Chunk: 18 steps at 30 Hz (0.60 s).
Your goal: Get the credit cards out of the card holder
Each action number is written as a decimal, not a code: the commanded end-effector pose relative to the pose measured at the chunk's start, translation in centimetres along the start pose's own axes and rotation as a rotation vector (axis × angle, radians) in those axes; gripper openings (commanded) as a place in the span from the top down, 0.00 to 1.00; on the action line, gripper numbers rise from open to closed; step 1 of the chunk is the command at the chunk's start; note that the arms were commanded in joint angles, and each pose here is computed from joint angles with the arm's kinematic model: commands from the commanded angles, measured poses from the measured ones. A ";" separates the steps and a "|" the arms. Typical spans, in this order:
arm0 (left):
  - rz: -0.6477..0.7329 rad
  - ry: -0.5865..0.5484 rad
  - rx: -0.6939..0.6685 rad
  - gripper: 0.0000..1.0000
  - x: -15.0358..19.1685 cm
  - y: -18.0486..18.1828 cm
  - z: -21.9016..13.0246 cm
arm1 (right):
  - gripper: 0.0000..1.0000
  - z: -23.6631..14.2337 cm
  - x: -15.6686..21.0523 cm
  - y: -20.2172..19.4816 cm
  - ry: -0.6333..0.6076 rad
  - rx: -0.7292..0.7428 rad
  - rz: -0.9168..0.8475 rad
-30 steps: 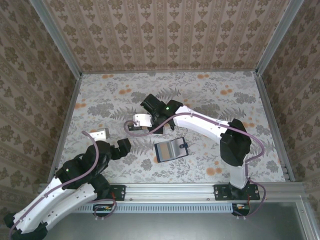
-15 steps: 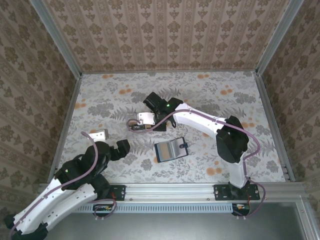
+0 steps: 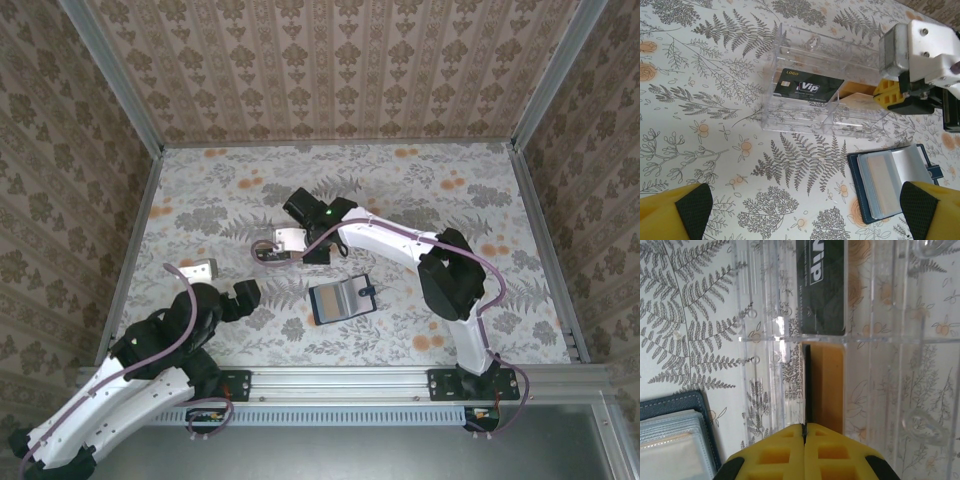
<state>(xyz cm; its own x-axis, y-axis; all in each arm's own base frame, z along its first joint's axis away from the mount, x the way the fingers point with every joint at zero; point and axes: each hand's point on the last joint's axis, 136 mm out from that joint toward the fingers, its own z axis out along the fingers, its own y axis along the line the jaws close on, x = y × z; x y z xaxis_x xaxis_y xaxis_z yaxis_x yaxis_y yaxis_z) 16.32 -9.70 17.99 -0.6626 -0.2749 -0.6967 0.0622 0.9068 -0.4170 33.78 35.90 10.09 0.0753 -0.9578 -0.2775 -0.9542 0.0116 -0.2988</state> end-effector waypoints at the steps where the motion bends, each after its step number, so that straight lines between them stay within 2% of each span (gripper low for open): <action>1: 0.005 0.016 -0.016 0.00 0.6 0.7 0.0 | 0.97 0.4 -0.5 -1.0 -0.004 0.025 0.001; 12: 0.002 0.023 -0.016 0.00 0.8 0.7 0.2 | 0.97 1.0 -0.3 -1.2 0.006 0.032 -0.004; 16: 0.000 0.025 -0.014 0.00 0.9 0.7 0.2 | 0.80 1.0 -0.2 -1.5 0.012 0.051 0.005; 18: 0.000 0.025 -0.014 0.00 0.9 0.8 0.2 | 0.75 0.7 -0.4 -2.0 0.005 0.068 0.012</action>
<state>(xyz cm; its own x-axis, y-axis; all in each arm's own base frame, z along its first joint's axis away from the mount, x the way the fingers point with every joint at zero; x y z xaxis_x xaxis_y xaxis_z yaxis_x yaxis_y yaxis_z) 16.16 -9.79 17.51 -0.6727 -0.2698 -0.6890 0.0653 0.9059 -0.4185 34.74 36.39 9.70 0.0709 -0.9579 -0.2780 -0.9461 0.0237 -0.3230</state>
